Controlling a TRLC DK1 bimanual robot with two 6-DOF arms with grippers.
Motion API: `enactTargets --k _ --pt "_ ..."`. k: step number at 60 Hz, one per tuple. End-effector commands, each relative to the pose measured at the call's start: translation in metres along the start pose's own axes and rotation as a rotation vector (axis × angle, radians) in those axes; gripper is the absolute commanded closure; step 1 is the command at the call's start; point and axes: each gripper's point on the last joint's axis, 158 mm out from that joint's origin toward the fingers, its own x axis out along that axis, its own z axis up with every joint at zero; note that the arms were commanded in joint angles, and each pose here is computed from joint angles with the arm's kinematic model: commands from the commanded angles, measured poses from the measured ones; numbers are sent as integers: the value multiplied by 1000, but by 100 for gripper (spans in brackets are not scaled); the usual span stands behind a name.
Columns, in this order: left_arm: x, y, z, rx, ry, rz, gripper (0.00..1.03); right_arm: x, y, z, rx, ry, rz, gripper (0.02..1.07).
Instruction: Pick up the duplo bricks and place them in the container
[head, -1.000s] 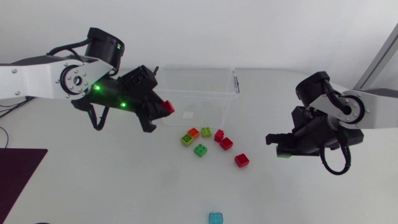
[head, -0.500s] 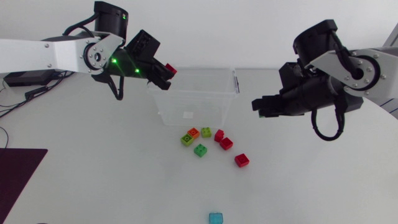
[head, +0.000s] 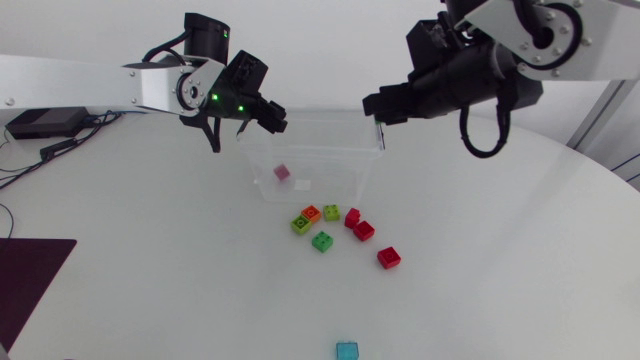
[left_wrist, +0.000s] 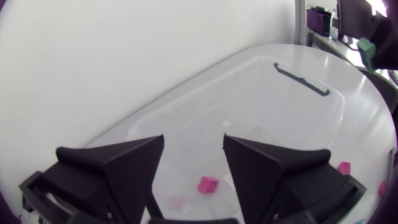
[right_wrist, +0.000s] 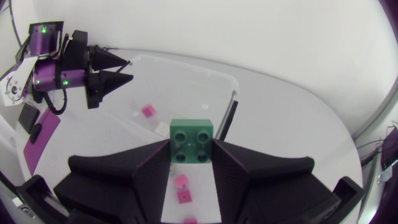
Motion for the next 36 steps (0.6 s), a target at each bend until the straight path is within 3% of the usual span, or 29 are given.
enactTargets --k 1,14,22,28,31,36 --pt "-4 10 9 -27 -28 24 6 17 8 11 -44 0 4 82" --pt "-60 18 17 15 -78 64 6 52 22 33 -94 -18 13 82" --pt "-105 -16 -5 120 -54 -52 6 78 28 42 -115 -10 17 79" --pt "-117 -35 -26 155 -14 -109 6 95 28 41 -124 2 15 78" --pt "-121 -48 -40 176 6 -147 6 104 26 38 -128 14 2 73" --pt "-122 -70 -61 207 35 -202 6 118 23 33 -133 32 -9 54"
